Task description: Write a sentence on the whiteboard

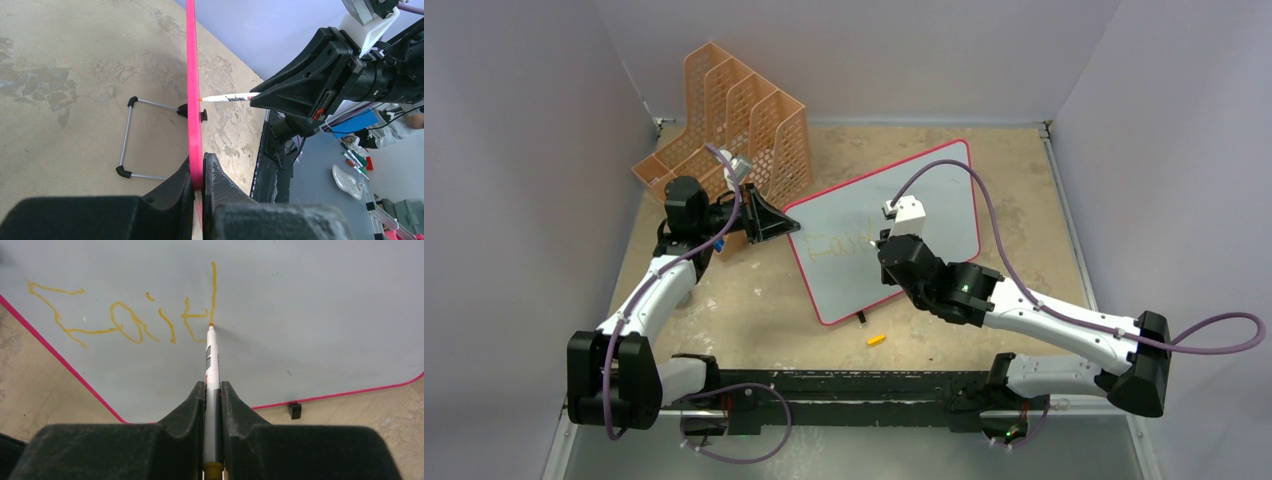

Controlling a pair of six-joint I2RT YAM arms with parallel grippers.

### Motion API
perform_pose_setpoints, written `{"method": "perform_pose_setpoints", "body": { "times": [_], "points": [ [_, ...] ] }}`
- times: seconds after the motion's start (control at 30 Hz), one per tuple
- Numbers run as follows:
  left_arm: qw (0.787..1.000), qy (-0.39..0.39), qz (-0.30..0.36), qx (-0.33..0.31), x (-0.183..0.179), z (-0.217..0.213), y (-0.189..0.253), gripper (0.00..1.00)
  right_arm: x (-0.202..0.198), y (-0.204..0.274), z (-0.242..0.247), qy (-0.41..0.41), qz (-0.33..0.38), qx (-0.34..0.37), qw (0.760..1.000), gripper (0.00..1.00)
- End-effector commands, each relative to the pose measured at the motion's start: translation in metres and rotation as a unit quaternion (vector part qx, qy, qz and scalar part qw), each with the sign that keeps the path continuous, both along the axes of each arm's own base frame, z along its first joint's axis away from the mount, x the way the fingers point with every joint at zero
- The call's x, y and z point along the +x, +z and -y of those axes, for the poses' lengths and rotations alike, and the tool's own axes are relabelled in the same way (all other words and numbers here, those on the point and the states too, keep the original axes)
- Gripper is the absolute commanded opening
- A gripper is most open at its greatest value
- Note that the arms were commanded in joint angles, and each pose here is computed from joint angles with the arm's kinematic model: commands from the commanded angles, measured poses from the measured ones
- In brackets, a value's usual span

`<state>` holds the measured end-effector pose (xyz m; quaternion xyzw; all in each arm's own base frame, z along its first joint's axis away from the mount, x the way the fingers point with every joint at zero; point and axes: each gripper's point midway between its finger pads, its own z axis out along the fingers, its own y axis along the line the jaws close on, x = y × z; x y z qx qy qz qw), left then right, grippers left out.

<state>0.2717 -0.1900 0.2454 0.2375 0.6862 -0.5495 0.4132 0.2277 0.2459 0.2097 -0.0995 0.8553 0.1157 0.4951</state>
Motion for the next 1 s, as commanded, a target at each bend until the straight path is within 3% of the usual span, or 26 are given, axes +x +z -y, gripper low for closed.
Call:
{"method": "perform_pose_setpoints", "body": {
  "times": [0.0, 0.63, 0.97],
  "points": [
    [0.998, -0.027, 0.057, 0.004, -0.002, 0.002, 0.015, 0.00, -0.001, -0.010, 0.000, -0.004, -0.018, -0.004, 1.000, 0.00],
    [0.998, -0.026, 0.057, 0.004, -0.002, 0.002, 0.015, 0.00, -0.002, -0.004, -0.001, 0.006, -0.015, -0.004, 1.000, 0.00],
    [0.998, -0.026, 0.056, 0.004, -0.001, 0.002, 0.014, 0.00, -0.001, 0.035, 0.001, 0.003, 0.024, 0.054, 0.998, 0.00]
  ]
}}
